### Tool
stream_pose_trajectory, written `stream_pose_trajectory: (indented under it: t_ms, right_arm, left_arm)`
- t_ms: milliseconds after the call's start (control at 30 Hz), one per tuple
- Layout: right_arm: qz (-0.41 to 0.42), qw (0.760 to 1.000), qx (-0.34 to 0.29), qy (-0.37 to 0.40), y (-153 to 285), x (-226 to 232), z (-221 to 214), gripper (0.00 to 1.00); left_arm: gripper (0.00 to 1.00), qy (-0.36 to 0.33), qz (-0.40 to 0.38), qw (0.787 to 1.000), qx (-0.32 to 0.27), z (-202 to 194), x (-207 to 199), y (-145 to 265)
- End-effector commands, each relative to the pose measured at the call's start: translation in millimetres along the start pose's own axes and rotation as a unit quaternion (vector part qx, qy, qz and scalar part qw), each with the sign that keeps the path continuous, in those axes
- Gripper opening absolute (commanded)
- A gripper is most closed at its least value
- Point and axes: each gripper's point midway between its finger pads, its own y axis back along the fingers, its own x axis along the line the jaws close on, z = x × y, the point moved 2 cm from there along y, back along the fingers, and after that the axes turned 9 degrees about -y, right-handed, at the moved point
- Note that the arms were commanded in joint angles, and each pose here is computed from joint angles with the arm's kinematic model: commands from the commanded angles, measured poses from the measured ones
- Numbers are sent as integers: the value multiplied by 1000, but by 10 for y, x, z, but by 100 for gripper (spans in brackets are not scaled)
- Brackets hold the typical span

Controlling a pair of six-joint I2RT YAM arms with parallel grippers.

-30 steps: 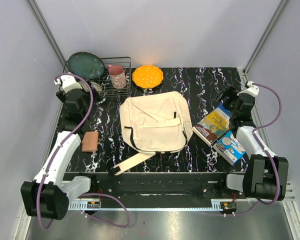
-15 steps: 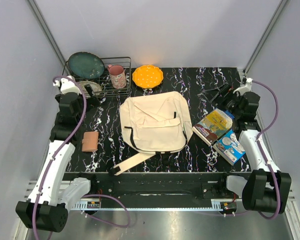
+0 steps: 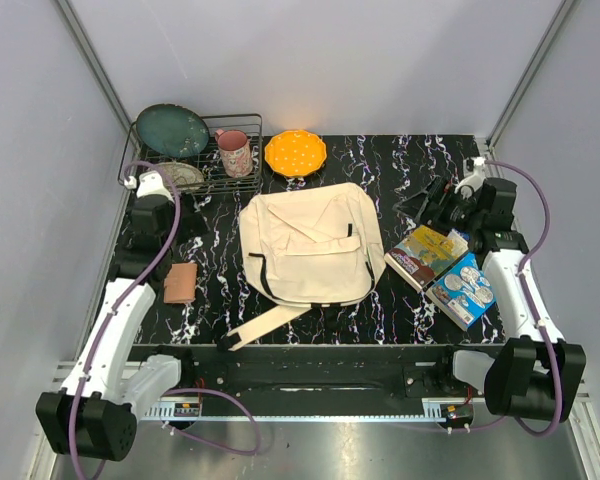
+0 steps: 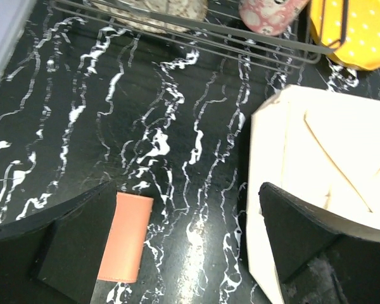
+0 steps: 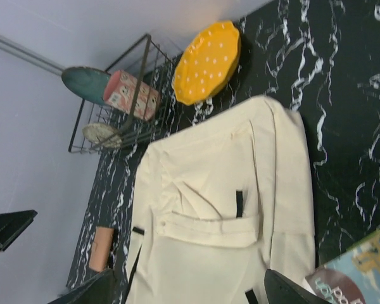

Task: Pack the student bag
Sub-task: Unzip the student bag at the center of the board.

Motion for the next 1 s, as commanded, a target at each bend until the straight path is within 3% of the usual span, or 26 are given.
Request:
stream_pose_trajectory:
  t_ms: [0, 133, 267, 367, 500, 767, 833, 867, 967]
  right_arm:
    - [-22, 998, 54, -16, 49, -105, -227, 100]
    - [-31, 994, 86, -66, -30, -238, -396, 99]
    - [-34, 989, 128, -69, -206, -223, -663, 98]
    - [-60, 982, 171, -50, -401, -174, -925, 97]
    - [-82, 981, 167, -64, -521, -221, -1015, 95]
    - [-77, 978, 184, -63, -663, -163, -1078, 77]
    - [-79, 977, 188, -65, -698, -180, -1082, 77]
    - [-74, 977, 191, -64, -718, -156, -1098, 72]
    - [-79, 976, 194, -62, -760, -148, -1142, 70]
  left_arm:
    - [99, -9, -80, 997, 11, -19, -258, -37]
    - [99, -21, -161, 986, 37, -98, -514, -42]
    - [99, -47, -204, 976, 60, -203, -675, -54]
    - [99, -97, -198, 972, 79, -309, -797, -42]
    - [99, -163, -189, 962, 111, -489, -946, -55]
    - [99, -151, -219, 955, 134, -561, -1116, -88]
    - [99, -151, -215, 955, 141, -556, -1136, -135]
    - [99, -152, -212, 953, 154, -607, -1138, -167]
    - [99, -146, -220, 949, 171, -674, -1198, -225]
